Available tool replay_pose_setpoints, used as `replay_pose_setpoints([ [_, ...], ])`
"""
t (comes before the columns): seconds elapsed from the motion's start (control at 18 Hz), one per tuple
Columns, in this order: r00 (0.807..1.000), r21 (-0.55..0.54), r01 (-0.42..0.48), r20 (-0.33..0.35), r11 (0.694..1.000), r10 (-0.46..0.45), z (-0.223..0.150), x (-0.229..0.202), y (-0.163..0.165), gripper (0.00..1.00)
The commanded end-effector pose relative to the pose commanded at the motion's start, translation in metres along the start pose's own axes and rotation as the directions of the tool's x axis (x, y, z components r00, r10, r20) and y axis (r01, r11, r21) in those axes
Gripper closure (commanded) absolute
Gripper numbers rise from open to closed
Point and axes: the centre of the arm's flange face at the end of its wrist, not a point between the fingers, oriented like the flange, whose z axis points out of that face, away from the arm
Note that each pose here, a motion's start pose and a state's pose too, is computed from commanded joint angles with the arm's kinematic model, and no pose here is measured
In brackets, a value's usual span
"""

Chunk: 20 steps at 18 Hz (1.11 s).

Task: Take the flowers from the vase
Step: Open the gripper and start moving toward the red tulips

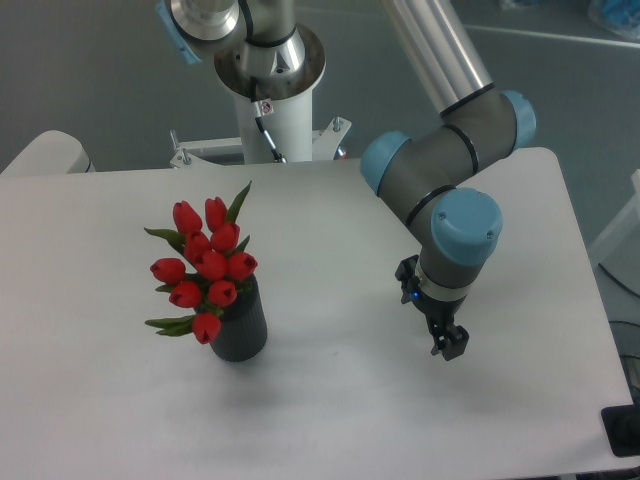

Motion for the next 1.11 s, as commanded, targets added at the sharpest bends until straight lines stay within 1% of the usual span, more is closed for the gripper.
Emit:
replay_pose_setpoints([
  [0.22,1.0,0.0,0.0,0.0,1.0,0.0,0.001,0.0,0.0,0.0],
  [0.39,1.0,0.015,0.029,-0.004,0.999,-0.029,0.0,0.001,0.018,0.0],
  [0.44,0.999,0.034,0.034,-0.007,0.999,-0.034,0.0,0.003,0.018,0.0],
  [0.56,0.998,0.132,0.057,0.004,0.99,-0.058,-0.009,0.013,0.016,0.0],
  [0.67,0.996,0.239,0.088,0.012,0.967,-0.094,-0.017,0.028,0.02,0.0],
  [0.83,0.991,0.362,0.116,0.014,0.925,-0.13,-0.024,0.046,0.021,0.0],
  [0.94,0.99,0.436,0.124,0.007,0.891,-0.142,-0.028,0.062,0.009,0.0],
  [1.11,0.986,0.512,0.149,-0.01,0.846,-0.167,-0.038,0.082,-0.013,0.0],
])
